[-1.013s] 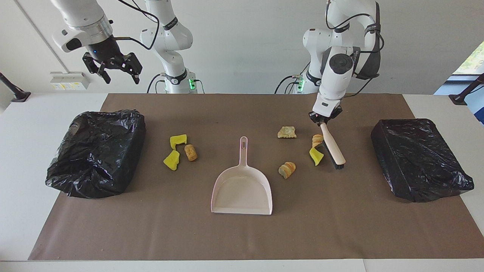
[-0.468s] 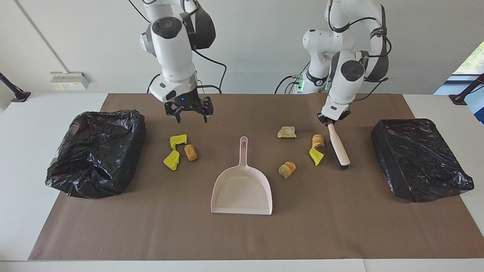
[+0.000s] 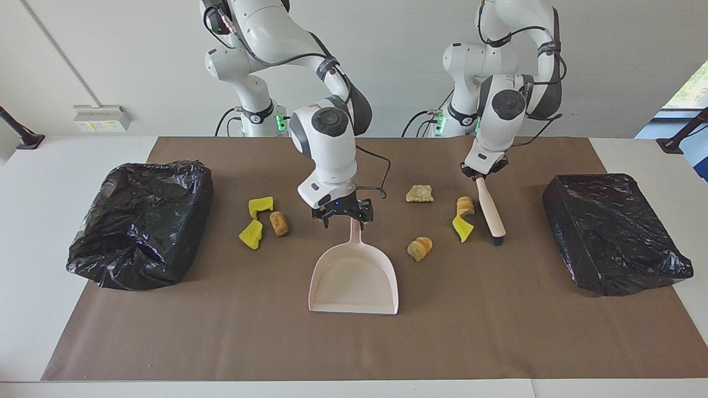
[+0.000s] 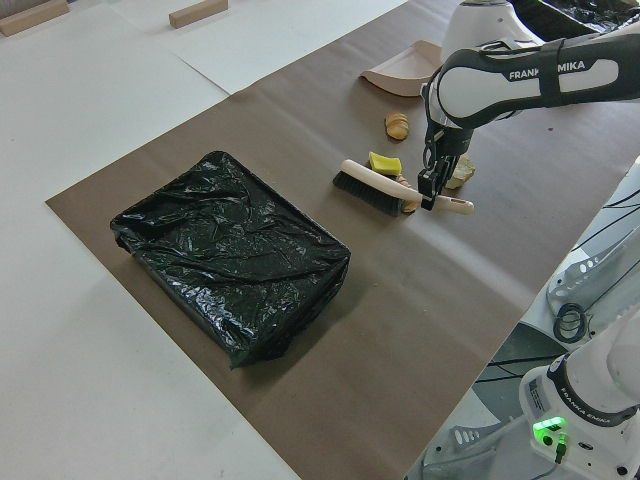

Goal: Sweep and dump trash in bin

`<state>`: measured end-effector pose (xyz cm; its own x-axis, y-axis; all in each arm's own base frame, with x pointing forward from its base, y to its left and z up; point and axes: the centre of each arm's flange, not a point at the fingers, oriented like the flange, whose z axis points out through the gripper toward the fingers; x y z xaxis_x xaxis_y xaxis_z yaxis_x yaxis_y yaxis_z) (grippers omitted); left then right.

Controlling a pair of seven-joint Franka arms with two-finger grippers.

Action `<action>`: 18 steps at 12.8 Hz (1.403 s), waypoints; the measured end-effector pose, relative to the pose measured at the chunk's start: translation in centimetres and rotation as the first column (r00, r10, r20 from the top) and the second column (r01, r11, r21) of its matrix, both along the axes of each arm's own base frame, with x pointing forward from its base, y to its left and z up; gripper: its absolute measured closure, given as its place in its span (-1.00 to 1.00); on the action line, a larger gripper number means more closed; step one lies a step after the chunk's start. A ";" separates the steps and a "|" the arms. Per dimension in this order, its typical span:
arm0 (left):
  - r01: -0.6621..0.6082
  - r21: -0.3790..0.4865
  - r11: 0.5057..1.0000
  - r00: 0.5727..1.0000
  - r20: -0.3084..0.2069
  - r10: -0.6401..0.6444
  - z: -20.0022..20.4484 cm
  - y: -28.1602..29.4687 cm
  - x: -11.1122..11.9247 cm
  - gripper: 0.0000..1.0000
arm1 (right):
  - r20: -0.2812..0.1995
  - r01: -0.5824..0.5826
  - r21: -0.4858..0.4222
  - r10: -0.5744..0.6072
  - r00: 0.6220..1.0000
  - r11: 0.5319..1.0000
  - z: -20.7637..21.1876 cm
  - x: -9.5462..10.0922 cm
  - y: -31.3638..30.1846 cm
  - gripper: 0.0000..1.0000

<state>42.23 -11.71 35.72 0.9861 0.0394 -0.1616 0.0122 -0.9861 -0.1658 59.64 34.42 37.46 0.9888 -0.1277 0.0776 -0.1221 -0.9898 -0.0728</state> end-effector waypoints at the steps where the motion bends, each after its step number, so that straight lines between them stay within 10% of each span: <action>1: 0.010 -0.004 1.000 1.000 -0.003 -0.010 -0.1 -0.6 -0.3 0.48 | -0.004 -0.007 -0.003 0.007 1.000 1.000 -0.8 -0.2 0.8 -1.00; 8: 0.100 -0.088 0.991 0.995 -0.018 -0.102 0.1 -9.0 -3.8 0.48 | -0.090 -0.064 -0.054 0.059 0.994 0.997 -3.1 -1.6 1.2 -0.87; 13: 0.089 -0.122 0.989 0.996 0.036 -0.085 1.5 -9.3 -2.1 0.48 | -0.114 -0.138 -0.049 0.132 0.985 0.989 -1.0 -0.5 -1.8 0.36; 18: 0.002 -0.127 0.992 0.999 0.042 0.004 2.3 -5.6 0.3 0.48 | -0.189 -0.433 0.011 0.427 0.884 0.901 4.4 -0.4 -8.8 0.36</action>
<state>42.49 -17.33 38.02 0.9921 0.0220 -0.1236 0.0174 -0.9991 -0.0383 59.26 25.66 41.89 0.9432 0.3128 -0.1123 0.3079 -0.9496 -0.0592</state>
